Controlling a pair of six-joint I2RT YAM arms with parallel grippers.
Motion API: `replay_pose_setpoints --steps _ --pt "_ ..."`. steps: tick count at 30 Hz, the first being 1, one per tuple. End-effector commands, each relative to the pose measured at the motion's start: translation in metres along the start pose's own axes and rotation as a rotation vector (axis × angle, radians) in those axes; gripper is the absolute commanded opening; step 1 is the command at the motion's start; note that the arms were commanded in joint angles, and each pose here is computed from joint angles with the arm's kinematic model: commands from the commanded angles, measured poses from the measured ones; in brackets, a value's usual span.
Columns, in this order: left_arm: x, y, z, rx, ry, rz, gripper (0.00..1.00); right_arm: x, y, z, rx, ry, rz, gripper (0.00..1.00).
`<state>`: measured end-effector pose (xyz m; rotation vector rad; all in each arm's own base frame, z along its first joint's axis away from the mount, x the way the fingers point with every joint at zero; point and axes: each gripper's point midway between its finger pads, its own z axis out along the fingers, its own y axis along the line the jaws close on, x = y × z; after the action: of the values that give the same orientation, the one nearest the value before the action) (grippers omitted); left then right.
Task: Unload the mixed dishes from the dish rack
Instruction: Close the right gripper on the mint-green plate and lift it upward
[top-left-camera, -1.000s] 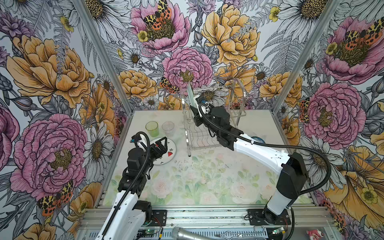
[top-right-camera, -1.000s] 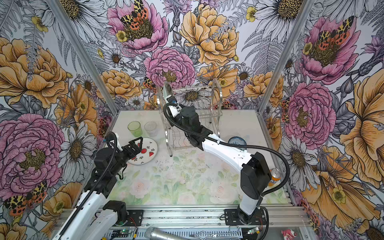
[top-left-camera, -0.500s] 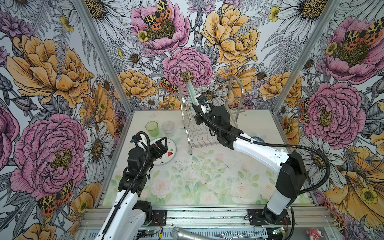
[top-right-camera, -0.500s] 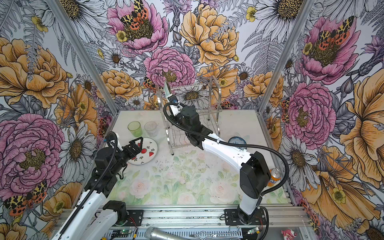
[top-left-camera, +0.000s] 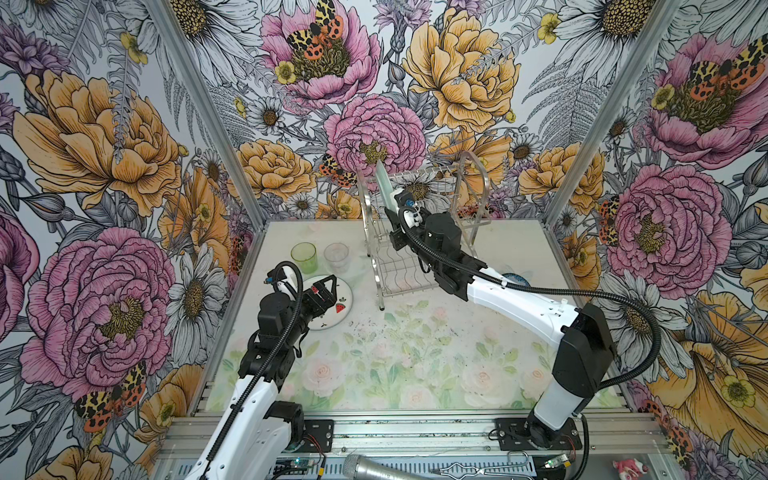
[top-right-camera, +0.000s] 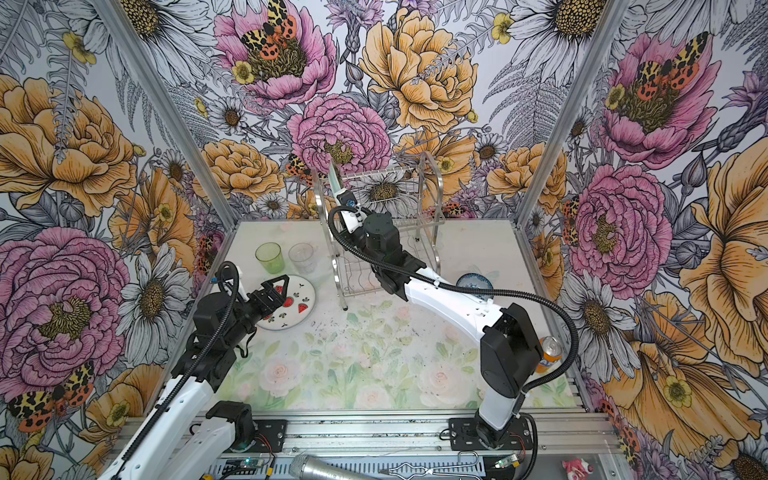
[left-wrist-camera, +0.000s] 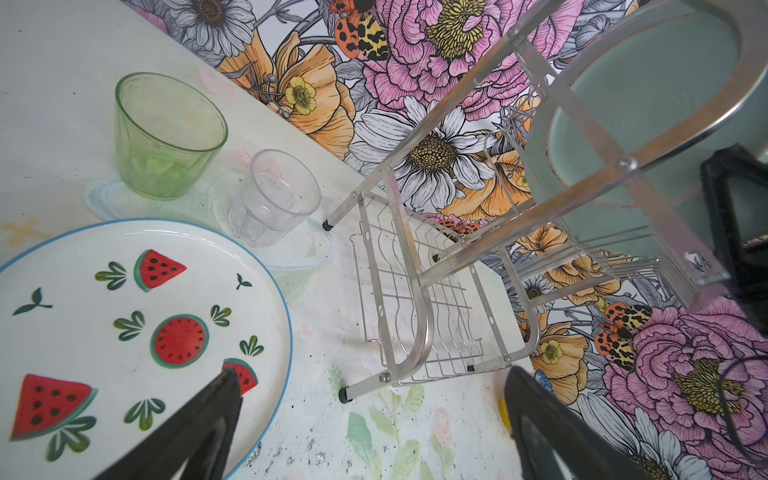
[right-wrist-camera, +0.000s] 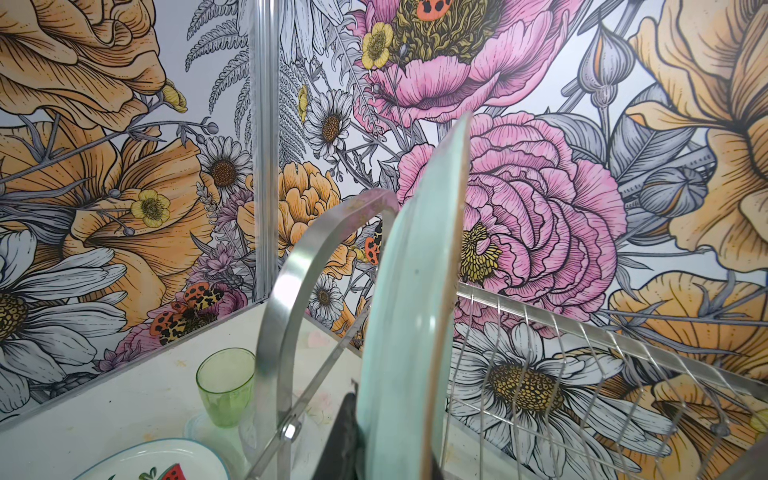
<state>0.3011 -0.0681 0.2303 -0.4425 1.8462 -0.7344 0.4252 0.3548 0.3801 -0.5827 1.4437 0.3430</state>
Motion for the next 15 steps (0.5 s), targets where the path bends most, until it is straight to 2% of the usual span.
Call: replay_pose_setpoints --steps 1,15 --pt "-0.004 -0.007 0.0 0.026 -0.001 0.0 0.99 -0.056 -0.016 -0.022 0.041 -0.163 0.016 0.0" --pt "-0.004 -0.006 0.001 0.012 0.005 -0.001 0.99 -0.096 -0.035 -0.038 0.124 -0.312 -0.022 0.0"
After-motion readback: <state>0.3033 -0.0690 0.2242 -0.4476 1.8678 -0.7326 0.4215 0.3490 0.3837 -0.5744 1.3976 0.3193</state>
